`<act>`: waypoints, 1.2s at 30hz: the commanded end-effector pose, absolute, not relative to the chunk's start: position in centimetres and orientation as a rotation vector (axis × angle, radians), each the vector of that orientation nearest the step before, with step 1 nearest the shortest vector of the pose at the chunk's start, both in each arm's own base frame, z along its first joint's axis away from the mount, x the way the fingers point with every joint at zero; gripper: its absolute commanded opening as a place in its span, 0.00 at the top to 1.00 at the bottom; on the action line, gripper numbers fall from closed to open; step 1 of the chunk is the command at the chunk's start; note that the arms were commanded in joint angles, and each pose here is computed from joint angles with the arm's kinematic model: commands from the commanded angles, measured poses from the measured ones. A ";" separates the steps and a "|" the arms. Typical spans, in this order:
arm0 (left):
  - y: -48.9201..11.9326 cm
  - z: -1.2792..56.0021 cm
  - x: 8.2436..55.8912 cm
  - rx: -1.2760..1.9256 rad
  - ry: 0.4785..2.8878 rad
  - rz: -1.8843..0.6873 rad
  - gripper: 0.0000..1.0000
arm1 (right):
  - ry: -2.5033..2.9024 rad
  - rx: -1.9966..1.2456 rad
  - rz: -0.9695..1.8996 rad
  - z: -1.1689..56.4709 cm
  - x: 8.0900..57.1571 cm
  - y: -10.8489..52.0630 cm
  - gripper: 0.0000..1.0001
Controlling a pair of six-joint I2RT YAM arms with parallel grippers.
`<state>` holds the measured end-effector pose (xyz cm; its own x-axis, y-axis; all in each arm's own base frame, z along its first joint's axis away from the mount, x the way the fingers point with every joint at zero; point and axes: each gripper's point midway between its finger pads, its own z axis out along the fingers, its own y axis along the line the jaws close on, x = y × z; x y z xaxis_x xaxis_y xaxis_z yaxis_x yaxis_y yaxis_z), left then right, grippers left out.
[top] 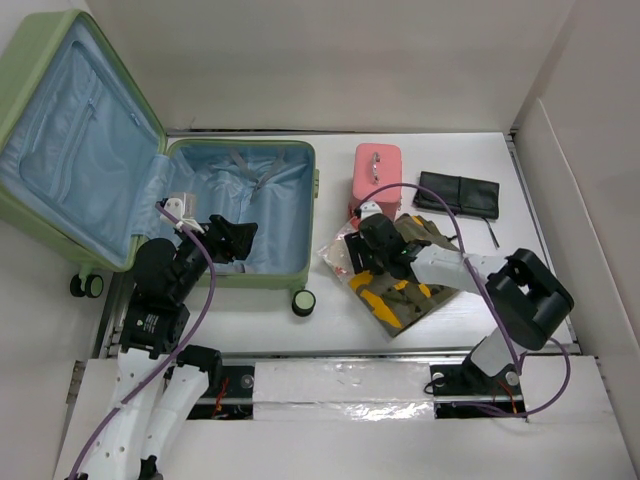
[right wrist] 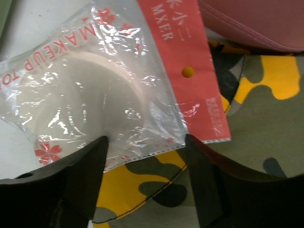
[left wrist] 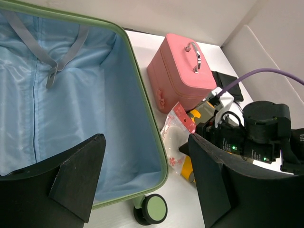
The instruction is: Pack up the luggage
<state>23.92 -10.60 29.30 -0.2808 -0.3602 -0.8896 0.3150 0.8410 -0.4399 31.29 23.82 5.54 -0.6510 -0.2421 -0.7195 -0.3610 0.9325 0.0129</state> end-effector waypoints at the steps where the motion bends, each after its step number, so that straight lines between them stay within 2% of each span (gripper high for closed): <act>1: -11.0 31.4 23.9 0.000 1.674 -0.672 0.32 | 2.228 -0.388 0.253 7.2 33.1 25.4 0.32; 4: -11.0 31.3 23.8 0.002 1.671 -0.674 0.32 | 2.214 -0.353 0.270 7.0 33.8 24.8 0.56; 5: -11.0 31.3 23.9 0.001 1.672 -0.672 0.32 | 2.223 -0.336 0.267 6.5 33.7 24.1 0.70; 6: -11.0 31.3 24.0 -0.001 1.675 -0.668 0.32 | 2.199 -0.327 0.289 7.1 33.7 24.2 0.78; 10: -11.0 31.3 23.8 0.002 1.672 -0.671 0.32 | 2.162 -0.298 0.299 8.2 33.5 23.0 0.98; 11: -11.0 31.3 23.9 0.000 1.674 -0.670 0.32 | 2.156 -0.296 0.301 8.5 33.4 22.9 1.00; 15: -11.0 31.1 24.0 0.000 1.680 -0.670 0.32 | 2.095 -0.298 0.335 11.4 32.6 22.8 1.00; 24: -10.9 31.4 24.0 -0.007 1.673 -0.667 0.32 | 1.856 -0.284 0.492 23.1 30.2 23.8 1.00; 29: -10.7 31.4 24.1 -0.020 1.677 -0.659 0.32 | 1.740 -0.364 0.625 28.4 29.9 27.8 1.00; 32: -10.4 31.3 24.3 -0.039 1.681 -0.642 0.32 | 1.685 -0.433 0.737 30.9 30.7 32.6 1.00; 33: -10.4 31.2 24.3 -0.040 1.684 -0.642 0.32 | 1.618 -0.416 0.792 33.6 31.3 34.3 1.00; 34: -10.4 31.2 24.3 -0.039 1.682 -0.645 0.32 | 1.663 -0.438 0.799 31.4 32.5 36.7 1.00; 35: -10.4 31.3 24.1 -0.039 1.677 -0.645 0.32 | 1.663 -0.453 0.828 31.3 32.9 38.4 0.97; 36: -10.3 31.4 24.1 -0.043 1.675 -0.643 0.32 | 1.701 -0.467 0.843 30.6 33.0 39.8 0.85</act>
